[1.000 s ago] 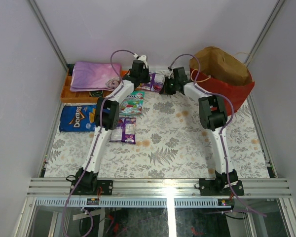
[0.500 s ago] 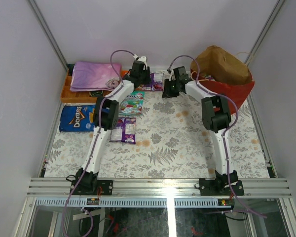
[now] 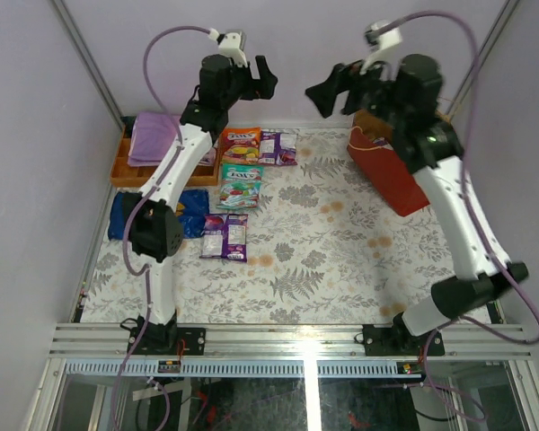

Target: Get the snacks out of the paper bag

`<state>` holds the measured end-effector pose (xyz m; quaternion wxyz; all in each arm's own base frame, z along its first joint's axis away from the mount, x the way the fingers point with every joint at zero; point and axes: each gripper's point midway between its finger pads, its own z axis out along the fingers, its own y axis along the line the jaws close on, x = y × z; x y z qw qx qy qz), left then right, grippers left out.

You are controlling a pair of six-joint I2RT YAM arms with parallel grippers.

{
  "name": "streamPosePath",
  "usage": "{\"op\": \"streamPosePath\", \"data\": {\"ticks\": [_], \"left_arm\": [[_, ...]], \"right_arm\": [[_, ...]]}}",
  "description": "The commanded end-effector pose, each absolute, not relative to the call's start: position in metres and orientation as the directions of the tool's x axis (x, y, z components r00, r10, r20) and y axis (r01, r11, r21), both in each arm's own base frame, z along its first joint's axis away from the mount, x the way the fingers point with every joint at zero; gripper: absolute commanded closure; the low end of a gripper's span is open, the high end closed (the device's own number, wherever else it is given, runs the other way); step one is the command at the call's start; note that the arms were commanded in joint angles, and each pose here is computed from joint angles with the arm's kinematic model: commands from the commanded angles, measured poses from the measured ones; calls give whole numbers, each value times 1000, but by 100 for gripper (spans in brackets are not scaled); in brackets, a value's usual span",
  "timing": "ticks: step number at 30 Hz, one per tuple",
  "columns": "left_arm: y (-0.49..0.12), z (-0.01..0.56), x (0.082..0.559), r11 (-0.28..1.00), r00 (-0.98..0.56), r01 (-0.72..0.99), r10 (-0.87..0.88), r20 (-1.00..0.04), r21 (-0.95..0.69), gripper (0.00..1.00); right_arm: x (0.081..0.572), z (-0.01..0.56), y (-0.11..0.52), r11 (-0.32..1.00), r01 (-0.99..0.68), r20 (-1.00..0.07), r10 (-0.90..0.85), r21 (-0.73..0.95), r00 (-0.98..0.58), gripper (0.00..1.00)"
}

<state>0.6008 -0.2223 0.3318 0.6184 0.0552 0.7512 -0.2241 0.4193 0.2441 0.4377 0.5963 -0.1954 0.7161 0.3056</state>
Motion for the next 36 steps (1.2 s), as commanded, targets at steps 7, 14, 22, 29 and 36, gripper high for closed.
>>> {"op": "streamPosePath", "data": {"ticks": [7, 14, 22, 29, 36], "left_arm": [[-232, 341, 560, 839, -288, 434, -217, -933, -329, 0], [-284, 347, 522, 816, -269, 501, -171, -948, -289, 0], [-344, 326, 501, 764, -325, 578, -107, -940, -287, 0], [-352, 308, 505, 757, -372, 576, -91, -924, -307, 0], [-349, 296, 501, 765, -399, 572, -56, -915, -297, 0]], "right_arm": [[484, 443, 85, 994, -114, -967, -32, -4, -251, 7], [534, 340, 42, 997, 19, -868, -60, -80, -492, 1], [551, 227, 2, 993, 66, -701, -20, -95, -713, 1], [530, 137, -22, 988, 110, -512, 42, -104, -858, 1], [491, 71, -28, 984, 115, -364, 57, -137, -930, 1]]}}
